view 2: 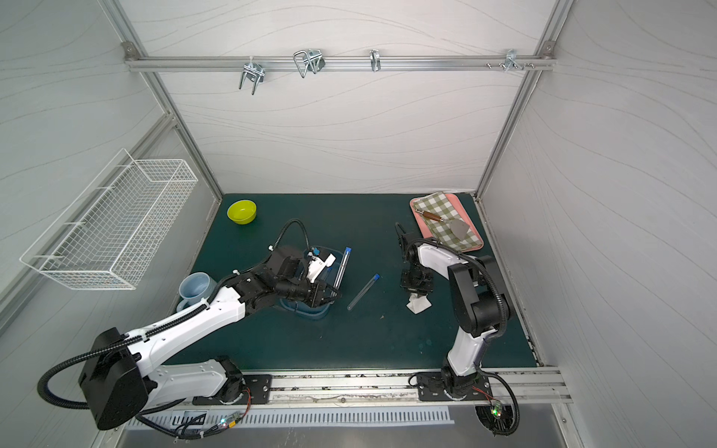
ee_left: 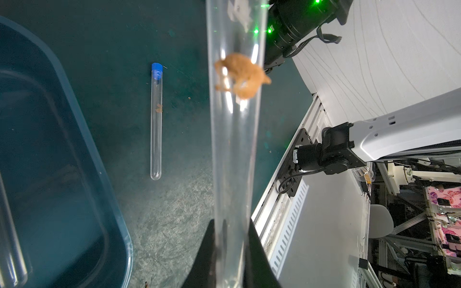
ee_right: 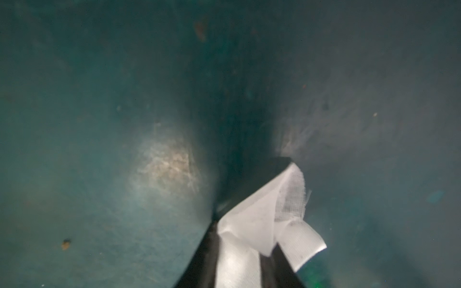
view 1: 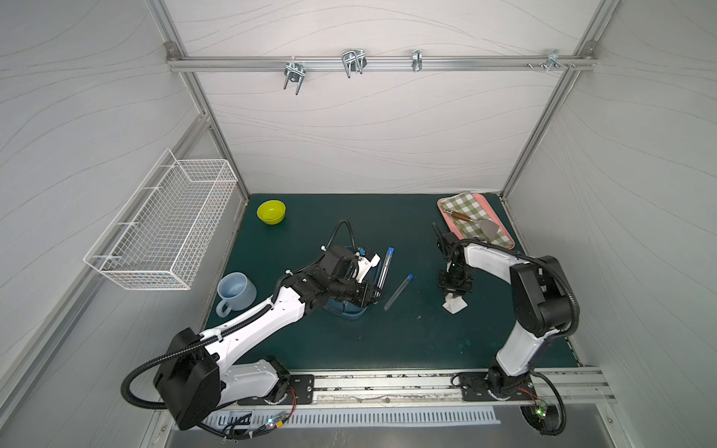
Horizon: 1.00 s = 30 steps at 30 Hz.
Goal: Wipe the exteriors of test tubes
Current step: Pick up the cleaning item at the center of the board.
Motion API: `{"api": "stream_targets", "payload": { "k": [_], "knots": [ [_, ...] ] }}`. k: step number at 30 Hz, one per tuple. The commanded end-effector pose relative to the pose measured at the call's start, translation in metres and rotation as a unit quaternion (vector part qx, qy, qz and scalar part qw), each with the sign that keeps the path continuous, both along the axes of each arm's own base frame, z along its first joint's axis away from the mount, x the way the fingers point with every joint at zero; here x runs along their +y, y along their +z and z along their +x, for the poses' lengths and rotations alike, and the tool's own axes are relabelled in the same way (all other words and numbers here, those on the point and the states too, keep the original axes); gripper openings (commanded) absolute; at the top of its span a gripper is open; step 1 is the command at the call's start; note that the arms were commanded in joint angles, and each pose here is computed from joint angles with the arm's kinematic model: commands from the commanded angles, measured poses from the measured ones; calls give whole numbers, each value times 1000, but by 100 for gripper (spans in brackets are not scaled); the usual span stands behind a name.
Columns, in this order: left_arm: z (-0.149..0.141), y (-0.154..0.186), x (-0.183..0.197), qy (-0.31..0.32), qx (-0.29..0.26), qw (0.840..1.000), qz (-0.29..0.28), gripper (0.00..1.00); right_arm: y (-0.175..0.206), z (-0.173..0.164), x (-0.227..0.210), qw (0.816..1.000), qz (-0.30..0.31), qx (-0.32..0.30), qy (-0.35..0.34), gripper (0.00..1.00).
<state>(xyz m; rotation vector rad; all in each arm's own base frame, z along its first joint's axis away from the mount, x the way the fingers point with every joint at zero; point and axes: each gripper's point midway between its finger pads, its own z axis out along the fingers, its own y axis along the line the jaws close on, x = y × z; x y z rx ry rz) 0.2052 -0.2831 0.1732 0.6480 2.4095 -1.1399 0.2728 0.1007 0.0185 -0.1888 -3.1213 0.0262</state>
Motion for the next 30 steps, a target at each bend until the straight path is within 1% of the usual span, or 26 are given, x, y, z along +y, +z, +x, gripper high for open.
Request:
{"api": "stream_targets", "payload": {
  "k": [1,6,8,11,14,16,18,22,24,27,30],
  "knots": [
    [6,12,-5,-2,-14,1000,-19,5,-6,4,1,1000,6,-1,3,20],
    [6,11,-4,0,-12,1000,-17,5,-1,6,6,1000,20,-12,4,3],
    [5,12,-4,-1,-12,1000,-17,5,10,8,11,999,40,-28,5,1],
    [5,12,-3,1,-13,1000,-16,5,42,12,21,994,83,-72,7,0],
    [6,13,-4,-2,-14,1000,-16,5,82,14,32,980,157,-119,2,0],
    [7,12,-5,-3,-12,1000,-16,5,110,16,37,965,211,-153,-7,0],
    [7,12,-7,-4,-9,1000,-19,5,138,16,42,945,268,-187,-15,0],
    [10,18,-15,-8,-5,999,-32,6,182,10,62,903,358,-237,16,0],
    [13,20,-18,-10,-2,999,-37,6,203,6,75,876,409,-252,33,0],
    [16,23,-25,-16,4,999,-43,6,226,1,92,848,453,-271,53,0],
    [19,26,-31,-19,8,999,-46,6,245,-7,113,830,472,-284,89,0]
  ]
}}
